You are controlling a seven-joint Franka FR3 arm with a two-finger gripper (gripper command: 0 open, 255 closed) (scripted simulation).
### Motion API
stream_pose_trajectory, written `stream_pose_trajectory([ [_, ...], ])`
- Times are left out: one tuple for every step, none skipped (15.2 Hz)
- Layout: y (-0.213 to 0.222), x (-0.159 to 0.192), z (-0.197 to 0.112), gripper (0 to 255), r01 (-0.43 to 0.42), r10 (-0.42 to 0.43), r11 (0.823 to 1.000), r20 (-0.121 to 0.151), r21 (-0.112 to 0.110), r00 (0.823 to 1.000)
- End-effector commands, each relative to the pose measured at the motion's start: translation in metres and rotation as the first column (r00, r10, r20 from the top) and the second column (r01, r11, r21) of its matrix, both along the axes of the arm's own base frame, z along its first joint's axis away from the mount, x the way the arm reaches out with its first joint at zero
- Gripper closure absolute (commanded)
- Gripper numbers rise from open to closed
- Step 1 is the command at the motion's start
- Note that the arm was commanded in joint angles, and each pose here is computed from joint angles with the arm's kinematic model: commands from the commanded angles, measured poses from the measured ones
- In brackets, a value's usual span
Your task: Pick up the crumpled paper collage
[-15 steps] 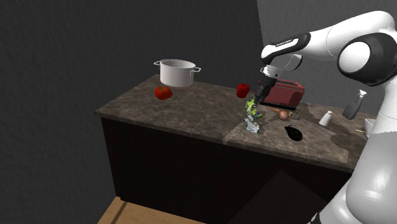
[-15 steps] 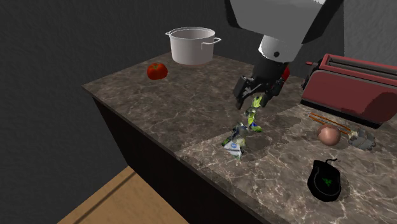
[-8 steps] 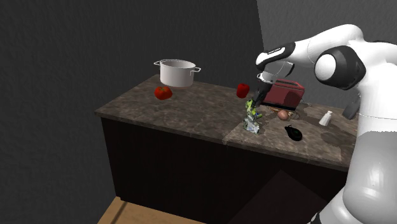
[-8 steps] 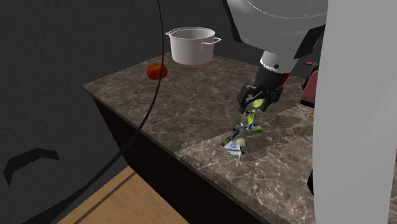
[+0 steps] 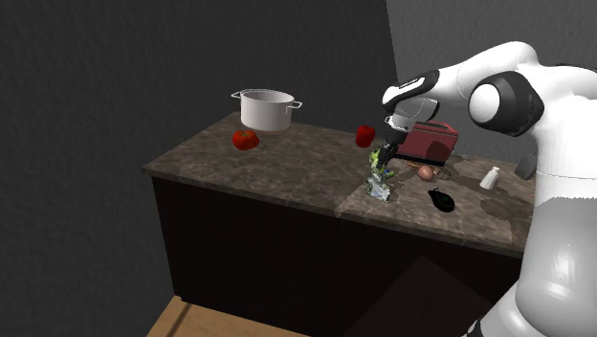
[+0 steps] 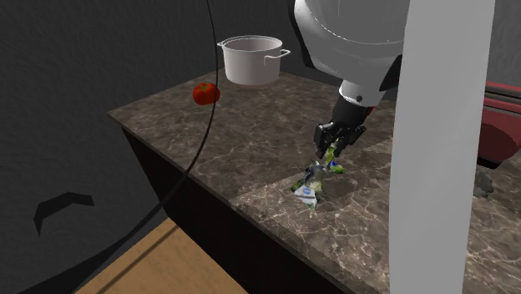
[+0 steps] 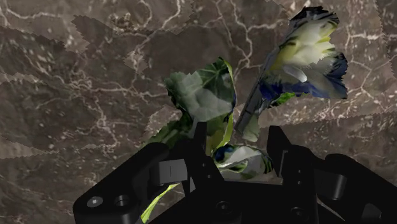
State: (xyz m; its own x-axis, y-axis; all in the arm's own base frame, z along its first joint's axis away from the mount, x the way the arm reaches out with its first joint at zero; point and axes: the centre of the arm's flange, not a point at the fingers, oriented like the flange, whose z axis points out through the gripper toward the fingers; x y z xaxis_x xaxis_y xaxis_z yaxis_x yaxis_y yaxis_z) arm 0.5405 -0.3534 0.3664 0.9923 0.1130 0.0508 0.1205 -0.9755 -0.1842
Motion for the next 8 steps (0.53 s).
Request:
stream_pose_trajectory([
  [0.0003, 0.0001, -0.0004, 255, 0.000, 0.000, 1.000, 0.000, 0.000, 1.000],
  [0.0002, 0.0001, -0.0004, 255, 0.000, 0.000, 1.000, 0.000, 0.000, 1.000],
  [0.0002, 0.0001, -0.0005, 255, 0.000, 0.000, 1.000, 0.000, 0.000, 1.000],
  [0.0002, 0.0001, -0.0003, 255, 0.000, 0.000, 1.000, 0.000, 0.000, 1.000],
  [0.0002, 0.0002, -0.0003, 255, 0.000, 0.000, 1.000, 0.000, 0.000, 1.000],
  [0.0002, 0.0002, -0.0003, 255, 0.000, 0.000, 1.000, 0.000, 0.000, 1.000],
  [0.0001, 0.0002, -0.0002, 255, 0.000, 0.000, 1.000, 0.000, 0.000, 1.000],
  [0.0001, 0.0002, 0.0051, 255, 0.000, 0.000, 1.000, 0.000, 0.000, 1.000],
])
